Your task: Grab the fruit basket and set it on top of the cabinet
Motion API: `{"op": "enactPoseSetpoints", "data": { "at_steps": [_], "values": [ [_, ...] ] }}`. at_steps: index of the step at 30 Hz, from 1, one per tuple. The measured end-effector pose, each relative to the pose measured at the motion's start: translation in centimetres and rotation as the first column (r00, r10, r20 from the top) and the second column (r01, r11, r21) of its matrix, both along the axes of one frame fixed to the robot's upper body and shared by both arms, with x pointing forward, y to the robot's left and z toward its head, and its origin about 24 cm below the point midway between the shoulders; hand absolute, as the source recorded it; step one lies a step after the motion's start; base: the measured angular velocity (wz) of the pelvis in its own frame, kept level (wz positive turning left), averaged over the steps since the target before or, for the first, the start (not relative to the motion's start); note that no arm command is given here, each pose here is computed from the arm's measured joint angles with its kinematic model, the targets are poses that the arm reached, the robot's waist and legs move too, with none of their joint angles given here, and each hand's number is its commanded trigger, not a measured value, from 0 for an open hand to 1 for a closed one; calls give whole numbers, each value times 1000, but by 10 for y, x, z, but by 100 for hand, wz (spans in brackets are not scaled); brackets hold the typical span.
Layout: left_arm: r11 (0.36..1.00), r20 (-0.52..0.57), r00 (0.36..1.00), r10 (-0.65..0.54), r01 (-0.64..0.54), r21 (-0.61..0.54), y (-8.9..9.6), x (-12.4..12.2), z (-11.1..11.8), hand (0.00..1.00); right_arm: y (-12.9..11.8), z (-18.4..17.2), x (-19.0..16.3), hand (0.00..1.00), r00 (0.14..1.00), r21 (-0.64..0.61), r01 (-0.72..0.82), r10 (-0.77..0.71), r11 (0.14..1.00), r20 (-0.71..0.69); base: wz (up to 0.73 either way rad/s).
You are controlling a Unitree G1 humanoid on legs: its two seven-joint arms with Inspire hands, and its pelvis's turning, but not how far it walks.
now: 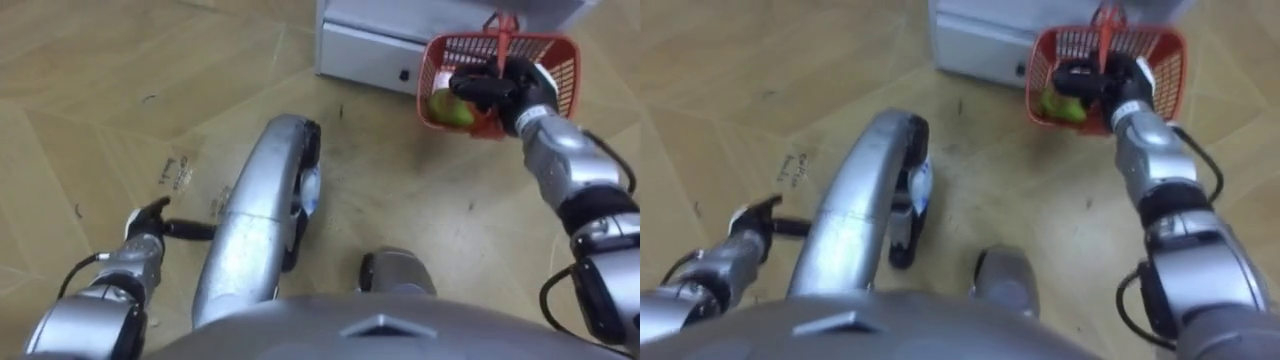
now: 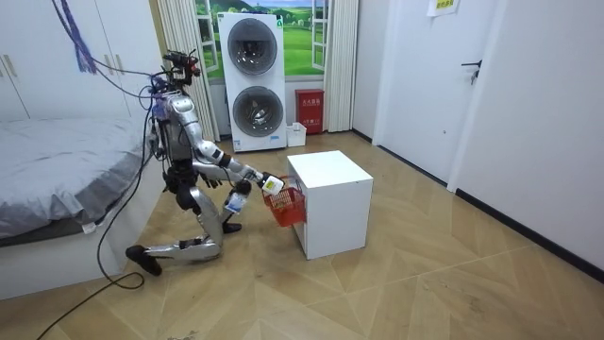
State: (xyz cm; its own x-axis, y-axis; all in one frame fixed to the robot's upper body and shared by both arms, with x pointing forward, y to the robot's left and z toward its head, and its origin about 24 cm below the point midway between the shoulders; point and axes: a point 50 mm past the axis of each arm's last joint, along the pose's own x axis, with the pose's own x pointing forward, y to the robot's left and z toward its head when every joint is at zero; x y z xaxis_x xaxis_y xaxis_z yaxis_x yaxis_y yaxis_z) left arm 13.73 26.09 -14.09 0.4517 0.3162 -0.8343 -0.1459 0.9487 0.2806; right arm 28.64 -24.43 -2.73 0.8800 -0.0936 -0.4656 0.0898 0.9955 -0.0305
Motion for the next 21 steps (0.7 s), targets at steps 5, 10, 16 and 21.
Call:
{"op": "enactPoseSetpoints", "data": {
  "at_steps": [5,10,16,21],
  "values": [
    [997,-74,995,72,-70,21,5,-47,-10,0,18,14,-2,100,994,42,-83,80,996,73,-34],
    [987,-100,984,145,-137,80,13,-68,-10,0,22,11,-14,100,992,5,-107,107,994,72,-21],
    [984,-103,981,164,-156,85,10,-78,-12,0,34,30,-20,100,972,-32,-176,179,984,153,-29],
    [984,-83,983,162,-155,84,9,-78,-10,0,43,65,-8,100,929,-47,-200,205,979,309,-30]
  ]
}}
